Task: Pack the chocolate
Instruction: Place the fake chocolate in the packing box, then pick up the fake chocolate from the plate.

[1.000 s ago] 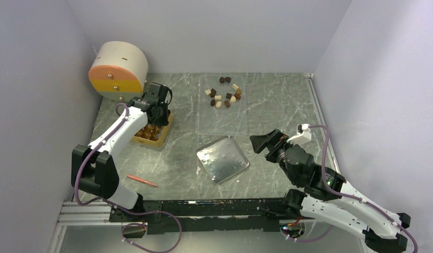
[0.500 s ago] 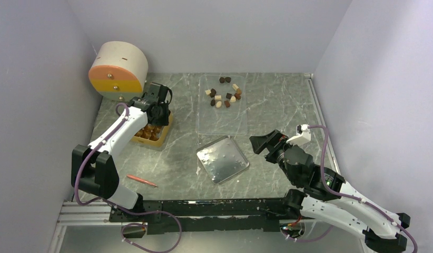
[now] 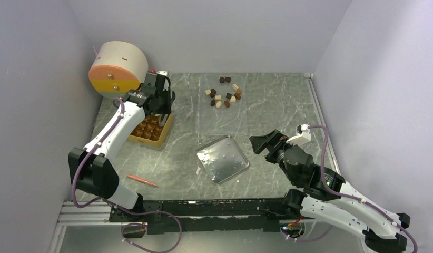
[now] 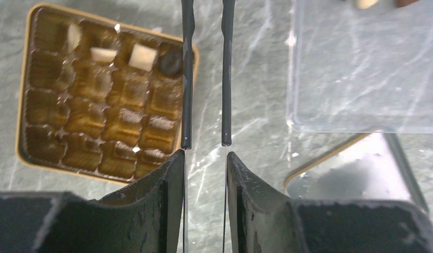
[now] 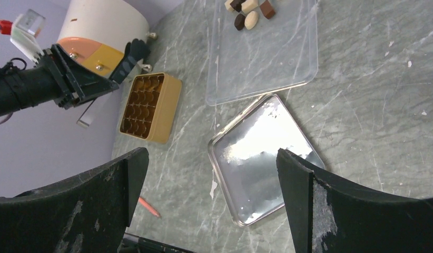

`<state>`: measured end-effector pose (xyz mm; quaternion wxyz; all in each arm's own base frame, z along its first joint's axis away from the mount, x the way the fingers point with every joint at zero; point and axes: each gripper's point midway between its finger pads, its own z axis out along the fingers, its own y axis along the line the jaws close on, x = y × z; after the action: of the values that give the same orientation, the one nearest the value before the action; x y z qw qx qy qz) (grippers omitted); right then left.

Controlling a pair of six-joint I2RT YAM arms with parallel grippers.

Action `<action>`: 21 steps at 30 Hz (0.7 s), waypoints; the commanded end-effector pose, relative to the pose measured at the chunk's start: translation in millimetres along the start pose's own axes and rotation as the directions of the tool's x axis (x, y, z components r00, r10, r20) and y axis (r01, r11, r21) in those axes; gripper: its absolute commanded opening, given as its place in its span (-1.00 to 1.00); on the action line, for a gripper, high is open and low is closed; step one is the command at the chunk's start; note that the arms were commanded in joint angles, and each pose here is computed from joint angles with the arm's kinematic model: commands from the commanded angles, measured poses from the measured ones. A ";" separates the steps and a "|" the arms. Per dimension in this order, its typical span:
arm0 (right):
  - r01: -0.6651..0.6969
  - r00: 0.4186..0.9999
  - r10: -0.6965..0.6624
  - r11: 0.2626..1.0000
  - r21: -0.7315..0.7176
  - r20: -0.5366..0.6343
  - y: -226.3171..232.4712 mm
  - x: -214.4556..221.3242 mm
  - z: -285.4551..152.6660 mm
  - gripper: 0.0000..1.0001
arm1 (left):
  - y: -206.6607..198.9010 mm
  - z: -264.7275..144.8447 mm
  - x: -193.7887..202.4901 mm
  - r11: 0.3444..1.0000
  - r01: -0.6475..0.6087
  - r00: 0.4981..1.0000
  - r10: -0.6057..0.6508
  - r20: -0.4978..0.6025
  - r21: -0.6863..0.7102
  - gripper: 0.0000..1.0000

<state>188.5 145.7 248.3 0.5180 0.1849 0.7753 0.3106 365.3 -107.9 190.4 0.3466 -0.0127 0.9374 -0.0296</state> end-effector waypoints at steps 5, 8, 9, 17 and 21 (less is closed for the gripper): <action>-0.015 1.000 0.016 1.000 -0.015 0.015 5.7 -4.7 0.1 0.94 | -54.4 -7.2 -39.6 0.975 -0.085 0.992 0.064 0.110 0.207 -0.25; -0.014 1.000 0.015 1.000 -0.016 0.014 6.3 -4.5 0.4 0.94 | -67.9 1.5 -37.9 0.970 -0.110 0.991 0.090 0.101 0.217 -0.25; -0.014 1.000 0.014 1.000 -0.017 0.014 7.2 -5.2 0.2 0.94 | -73.5 4.1 -37.8 0.967 -0.125 0.989 0.104 0.102 0.224 -0.25; 0.000 1.000 0.000 1.000 -0.010 0.019 8.7 -8.9 -0.4 0.94 | -116.5 32.3 -42.8 0.941 -0.214 0.976 0.196 0.095 0.260 -0.22; 0.000 1.000 0.000 1.000 -0.010 0.018 9.8 -8.8 0.3 0.94 | -135.6 47.5 -42.4 0.932 -0.250 0.968 0.235 0.087 0.263 -0.23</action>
<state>189.7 147.5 244.9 0.5162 0.1822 0.7798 0.3036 415.0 -224.1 174.2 0.3447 0.1265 0.9244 -0.1030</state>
